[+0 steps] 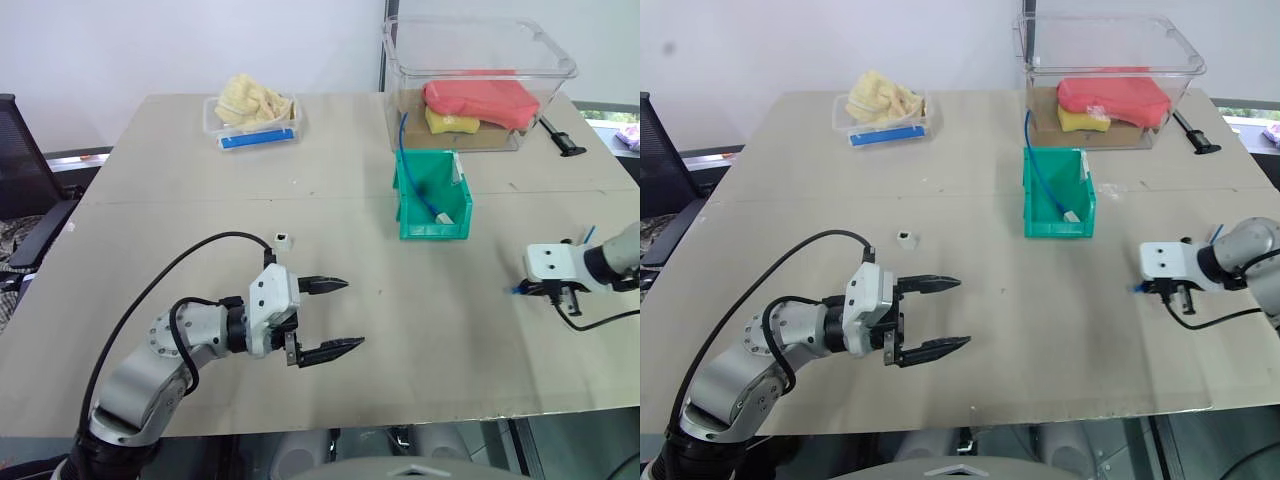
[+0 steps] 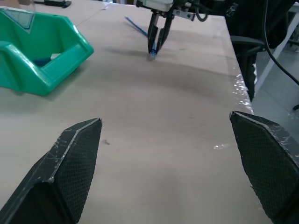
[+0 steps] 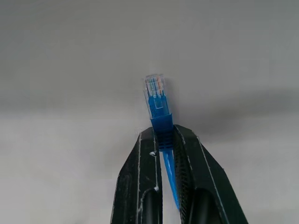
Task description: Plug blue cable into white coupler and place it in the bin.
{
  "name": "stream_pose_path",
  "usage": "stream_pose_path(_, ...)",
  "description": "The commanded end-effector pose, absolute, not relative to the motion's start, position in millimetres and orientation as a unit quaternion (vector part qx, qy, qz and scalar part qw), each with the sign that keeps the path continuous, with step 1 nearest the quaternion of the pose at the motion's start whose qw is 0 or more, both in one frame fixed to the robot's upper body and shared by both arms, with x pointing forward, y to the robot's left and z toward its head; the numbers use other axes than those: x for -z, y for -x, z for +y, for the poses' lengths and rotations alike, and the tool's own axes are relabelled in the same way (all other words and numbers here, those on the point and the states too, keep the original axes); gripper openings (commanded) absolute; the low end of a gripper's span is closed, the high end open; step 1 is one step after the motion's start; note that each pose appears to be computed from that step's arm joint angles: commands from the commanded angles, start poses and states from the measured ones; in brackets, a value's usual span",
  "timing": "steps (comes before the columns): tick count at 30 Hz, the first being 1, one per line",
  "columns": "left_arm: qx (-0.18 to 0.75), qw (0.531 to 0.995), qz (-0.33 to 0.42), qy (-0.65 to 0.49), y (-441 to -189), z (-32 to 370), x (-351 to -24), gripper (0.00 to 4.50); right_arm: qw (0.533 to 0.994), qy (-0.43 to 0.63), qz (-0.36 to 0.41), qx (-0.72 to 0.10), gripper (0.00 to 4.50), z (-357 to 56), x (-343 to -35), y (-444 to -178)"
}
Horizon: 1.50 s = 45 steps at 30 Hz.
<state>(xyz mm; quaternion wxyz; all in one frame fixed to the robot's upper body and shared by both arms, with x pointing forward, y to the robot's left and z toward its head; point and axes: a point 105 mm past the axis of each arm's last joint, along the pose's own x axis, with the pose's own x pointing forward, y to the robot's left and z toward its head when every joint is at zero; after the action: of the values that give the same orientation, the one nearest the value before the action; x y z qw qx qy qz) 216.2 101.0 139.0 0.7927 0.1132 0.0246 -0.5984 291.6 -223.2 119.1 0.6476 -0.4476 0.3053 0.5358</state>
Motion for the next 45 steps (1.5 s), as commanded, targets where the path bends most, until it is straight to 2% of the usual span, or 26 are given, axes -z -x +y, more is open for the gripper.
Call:
stream_pose_path(1,0.593,0.794,0.01,-0.133,-218,99,-141,4.5,0.652,0.429,0.278,-0.56,0.04,-172,-130,-290)
stream_pose_path(6,0.572,0.803,0.033,-0.164,-229,104,-131,4.5,0.659,0.432,0.251,-0.562,0.04,-112,-117,-307)
stream_pose_path(9,0.564,0.805,0.037,-0.181,-235,109,-126,4.5,0.649,0.437,0.24,-0.575,0.04,-92,-107,-310)
stream_pose_path(12,0.572,0.8,0.053,-0.174,-240,112,-121,4.5,0.662,0.415,0.225,-0.583,1.02,-82,-103,-311)
stream_pose_path(13,0.573,0.798,0.053,-0.177,-242,112,-120,4.5,0.669,0.402,0.223,-0.584,1.53,-83,-105,-309)
stream_pose_path(14,0.578,0.796,0.052,-0.174,-243,111,-120,4.5,0.681,0.388,0.214,-0.583,1.85,-86,-110,-308)
stream_pose_path(15,0.581,0.794,0.051,-0.173,-244,109,-119,4.5,0.692,0.376,0.207,-0.581,2.41,-89,-114,-306)
stream_pose_path(17,0.586,0.79,0.052,-0.173,-247,105,-117,4.5,0.711,0.352,0.187,-0.579,3.2,-96,-124,-300)
stream_pose_path(18,0.593,0.784,0.052,-0.174,-248,102,-115,4.5,0.732,0.328,0.169,-0.573,3.91,-100,-135,-296)
stream_pose_path(20,0.6,0.779,0.053,-0.175,-253,96,-112,4.5,0.762,0.292,0.138,-0.562,4.44,-113,-151,-285)
stream_pose_path(24,0.612,0.769,0.056,-0.174,-264,82,-109,4.5,0.809,0.258,0.097,-0.519,4.44,-139,-167,-258)
stream_pose_path(28,0.62,0.76,0.066,-0.184,-280,65,-103,4.5,0.874,0.247,0.046,-0.416,4.44,-163,-174,-232)
stream_pose_path(34,0.614,0.759,0.078,-0.202,-306,43,-99,4.5,0.904,0.236,0.063,-0.351,4.44,-168,-163,-198)
stream_pose_path(39,0.621,0.747,0.084,-0.221,-313,35,-93,4.5,0.914,0.226,0.077,-0.328,4.44,-167,-156,-188)
stream_pose_path(42,0.631,0.732,0.088,-0.243,-314,31,-88,3.74,0.919,0.22,0.083,-0.317,4.5,-169,-152,-186)
stream_pose_path(44,0.64,0.722,0.088,-0.247,-313,27,-86,2.71,0.921,0.215,0.088,-0.311,4.5,-170,-149,-185)
stream_pose_path(45,0.645,0.718,0.087,-0.247,-312,25,-86,2.34,0.922,0.213,0.091,-0.309,4.5,-170,-148,-184)
